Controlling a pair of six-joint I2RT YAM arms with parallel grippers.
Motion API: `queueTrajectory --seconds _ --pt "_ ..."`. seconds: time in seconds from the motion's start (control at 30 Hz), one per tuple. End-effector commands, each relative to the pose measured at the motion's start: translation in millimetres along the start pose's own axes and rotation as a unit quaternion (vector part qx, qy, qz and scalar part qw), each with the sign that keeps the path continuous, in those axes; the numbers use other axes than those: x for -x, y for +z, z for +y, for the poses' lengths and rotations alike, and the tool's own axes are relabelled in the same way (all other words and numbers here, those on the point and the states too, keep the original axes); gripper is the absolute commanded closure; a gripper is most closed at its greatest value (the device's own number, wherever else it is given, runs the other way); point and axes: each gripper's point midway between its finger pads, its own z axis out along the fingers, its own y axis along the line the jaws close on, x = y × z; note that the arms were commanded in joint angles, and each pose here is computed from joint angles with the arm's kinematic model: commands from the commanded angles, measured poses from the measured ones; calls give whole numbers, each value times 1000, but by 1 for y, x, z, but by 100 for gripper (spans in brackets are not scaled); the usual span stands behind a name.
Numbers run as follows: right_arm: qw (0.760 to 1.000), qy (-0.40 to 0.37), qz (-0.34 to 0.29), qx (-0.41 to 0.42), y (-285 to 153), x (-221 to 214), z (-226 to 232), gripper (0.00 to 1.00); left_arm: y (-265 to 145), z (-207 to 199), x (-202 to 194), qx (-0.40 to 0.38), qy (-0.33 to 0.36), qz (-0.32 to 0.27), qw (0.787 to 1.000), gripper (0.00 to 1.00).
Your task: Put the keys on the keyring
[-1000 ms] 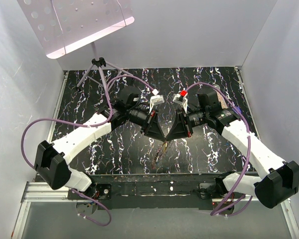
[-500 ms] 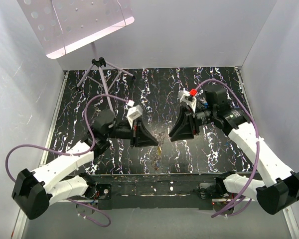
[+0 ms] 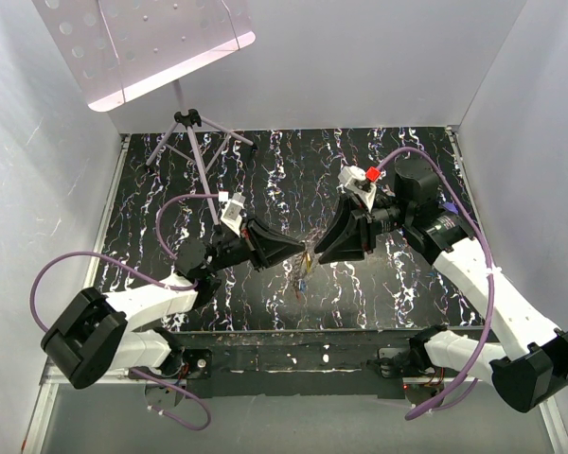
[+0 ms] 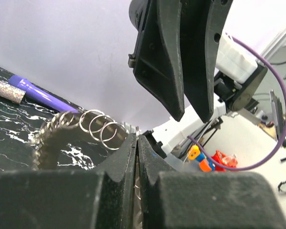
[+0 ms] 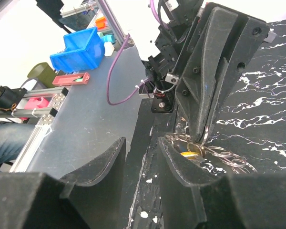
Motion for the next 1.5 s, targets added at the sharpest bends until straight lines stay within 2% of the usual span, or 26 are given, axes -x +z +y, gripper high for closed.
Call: queueTrajectory --seconds 0.0,0.43,0.53,0.67,0.8,0.87,0.9,0.97,1.03,1.1,1.23,1.37,1.47 --pt "1000 -18 -11 -9 2 9 -5 59 5 -55 59 -89 66 -128 986 100" --pt "997 33 -23 -69 -2 11 -24 61 3 -60 69 -86 47 -149 984 100" --pt "996 58 -22 -71 -1 7 -27 62 3 -56 76 -75 15 -169 983 100" --pt "996 52 -28 -74 -3 14 -24 62 7 -54 83 -64 -21 -174 982 100" --pt "994 43 -36 -91 -11 22 -25 60 7 -37 75 -16 -37 -142 989 100" --pt "992 48 -37 -110 -17 20 -29 54 5 -19 66 29 -45 -110 993 100" --pt "990 54 -36 -123 -20 17 -33 52 2 -1 55 73 -51 -74 993 100" --pt "988 59 -30 -142 -26 10 -38 49 -10 30 36 176 -43 10 983 100" --pt "985 58 -20 -162 -34 4 -38 41 -30 58 21 274 0 102 956 100" --pt "980 51 -4 -193 -42 -2 -42 37 -47 70 19 326 25 172 929 100" --pt "964 26 25 -263 -67 -8 -50 31 -60 85 36 364 55 231 900 100" --pt "945 56 45 -319 -89 -24 -57 29 -70 113 41 393 42 248 884 100" --pt "935 77 65 -339 -101 -30 -56 28 -82 131 51 433 46 264 860 100"
